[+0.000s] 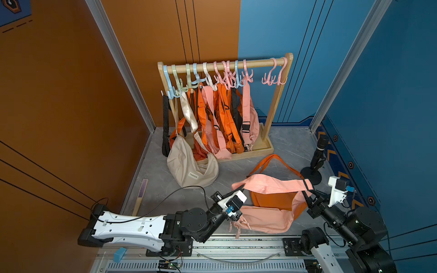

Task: Take the bag off the hook
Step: Place the bag inside the bag.

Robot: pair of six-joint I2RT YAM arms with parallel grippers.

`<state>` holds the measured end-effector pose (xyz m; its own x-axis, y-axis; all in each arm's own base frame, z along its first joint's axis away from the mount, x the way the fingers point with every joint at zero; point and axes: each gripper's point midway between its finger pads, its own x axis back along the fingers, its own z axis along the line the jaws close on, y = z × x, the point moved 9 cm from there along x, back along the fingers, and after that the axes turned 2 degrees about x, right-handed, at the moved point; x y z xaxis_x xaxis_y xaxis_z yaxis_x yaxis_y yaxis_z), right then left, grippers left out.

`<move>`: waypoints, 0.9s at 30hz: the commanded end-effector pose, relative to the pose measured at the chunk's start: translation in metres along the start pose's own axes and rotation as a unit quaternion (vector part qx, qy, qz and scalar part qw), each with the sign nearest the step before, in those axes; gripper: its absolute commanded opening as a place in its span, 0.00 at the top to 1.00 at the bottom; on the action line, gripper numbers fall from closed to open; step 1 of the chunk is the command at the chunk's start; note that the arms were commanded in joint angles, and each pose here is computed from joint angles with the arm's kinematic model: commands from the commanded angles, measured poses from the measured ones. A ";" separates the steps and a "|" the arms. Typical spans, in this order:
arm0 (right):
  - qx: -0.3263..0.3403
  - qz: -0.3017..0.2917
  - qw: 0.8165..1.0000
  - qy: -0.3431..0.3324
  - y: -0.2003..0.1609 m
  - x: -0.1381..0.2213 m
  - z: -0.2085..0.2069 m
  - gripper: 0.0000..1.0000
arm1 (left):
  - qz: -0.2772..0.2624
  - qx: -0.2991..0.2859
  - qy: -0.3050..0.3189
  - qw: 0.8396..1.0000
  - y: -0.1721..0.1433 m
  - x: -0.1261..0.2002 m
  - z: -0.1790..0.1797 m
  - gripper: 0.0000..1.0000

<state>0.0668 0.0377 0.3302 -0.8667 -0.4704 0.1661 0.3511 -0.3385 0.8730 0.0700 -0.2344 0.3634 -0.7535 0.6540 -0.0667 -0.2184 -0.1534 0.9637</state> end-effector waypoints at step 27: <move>-0.060 0.092 0.973 -0.205 -0.027 -0.160 -0.101 1.00 | 0.180 0.200 0.020 0.963 -0.135 -0.152 0.042 1.00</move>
<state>0.2207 0.0427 0.2416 -0.8290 -0.2117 0.5176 0.5574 -0.3885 0.7338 0.2307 -0.2723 0.2486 -0.7773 0.5439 0.3160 0.3075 -0.1097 0.9452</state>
